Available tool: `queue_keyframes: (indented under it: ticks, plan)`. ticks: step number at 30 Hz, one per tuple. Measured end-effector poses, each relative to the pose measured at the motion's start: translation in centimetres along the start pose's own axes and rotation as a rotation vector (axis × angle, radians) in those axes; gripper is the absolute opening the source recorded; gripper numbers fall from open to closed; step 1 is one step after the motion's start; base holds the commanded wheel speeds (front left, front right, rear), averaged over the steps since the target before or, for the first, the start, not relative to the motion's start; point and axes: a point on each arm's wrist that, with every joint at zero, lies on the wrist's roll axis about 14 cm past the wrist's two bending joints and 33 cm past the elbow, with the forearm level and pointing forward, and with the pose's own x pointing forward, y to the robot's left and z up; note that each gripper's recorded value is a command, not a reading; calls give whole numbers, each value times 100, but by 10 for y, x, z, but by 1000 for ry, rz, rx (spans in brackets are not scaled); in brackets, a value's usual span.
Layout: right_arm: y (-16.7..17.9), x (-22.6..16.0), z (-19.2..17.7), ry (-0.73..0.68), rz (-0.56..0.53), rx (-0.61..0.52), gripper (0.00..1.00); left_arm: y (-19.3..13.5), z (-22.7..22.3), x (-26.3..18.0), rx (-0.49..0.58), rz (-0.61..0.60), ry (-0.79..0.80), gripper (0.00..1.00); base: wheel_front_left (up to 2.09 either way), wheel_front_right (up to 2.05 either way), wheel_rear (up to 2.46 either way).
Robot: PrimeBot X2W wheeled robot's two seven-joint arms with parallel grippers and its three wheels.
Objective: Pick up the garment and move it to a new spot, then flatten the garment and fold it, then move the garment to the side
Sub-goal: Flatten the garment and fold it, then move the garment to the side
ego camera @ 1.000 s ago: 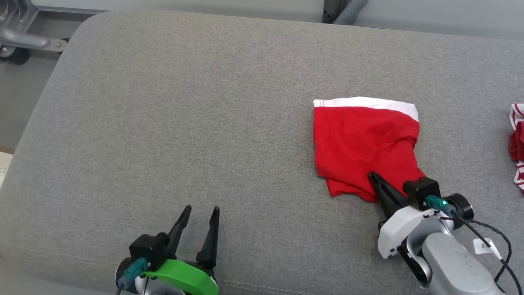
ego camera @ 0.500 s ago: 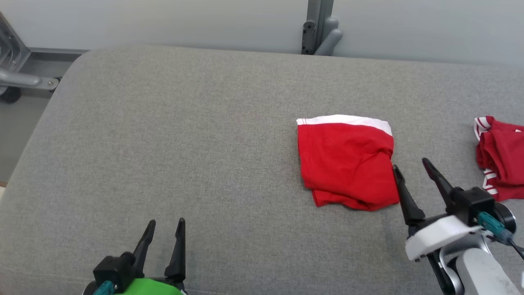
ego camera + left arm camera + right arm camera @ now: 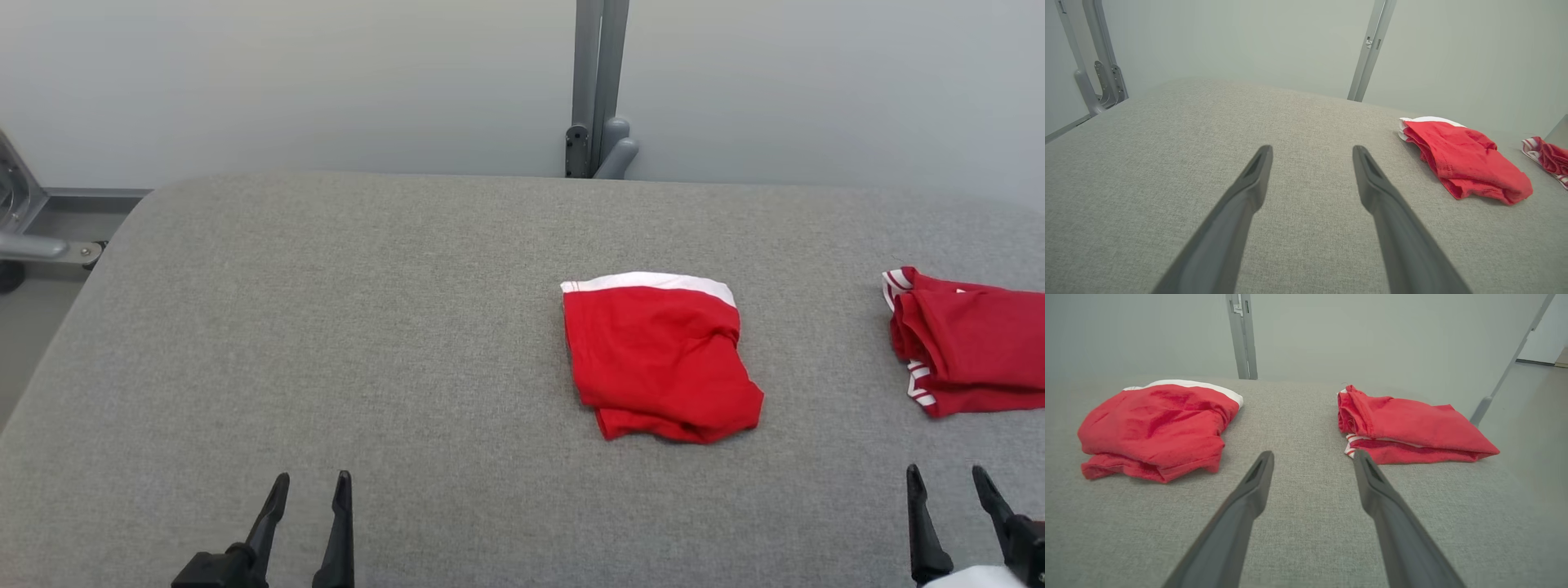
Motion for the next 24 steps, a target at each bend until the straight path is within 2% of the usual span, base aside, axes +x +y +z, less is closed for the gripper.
queue_keyframes:
  ticks: [8, 12, 14, 16, 19, 21, 24]
  plan:
    - [-11, -18, -27, 81, -59, 31, 100, -17, -2, -1, -13, -62, 4, 100, 0, 0, 0]
    - [-4, -15, -34, 98, -62, 100, 100, -19, -3, -1, -15, -69, 10, 100, 0, 0, 0]
    - [11, -5, -36, 107, -29, 144, 100, -20, -4, 0, -15, -70, 13, 100, 0, 0, 0]
    - [26, 18, -22, 71, 9, 201, 100, -20, -5, 2, -16, -70, 19, 100, 0, 0, 0]
    - [49, 55, 2, 92, 105, 242, 100, -21, -10, 4, -20, -73, 35, 100, 0, 0, 0]
    - [65, 74, 8, 174, 169, 276, 100, -22, -14, 6, -23, -74, 50, 100, 0, 0, 0]
    - [75, 96, 8, 317, 249, 192, 100, -25, -17, 13, -23, -84, 63, 100, 0, 0, 0]
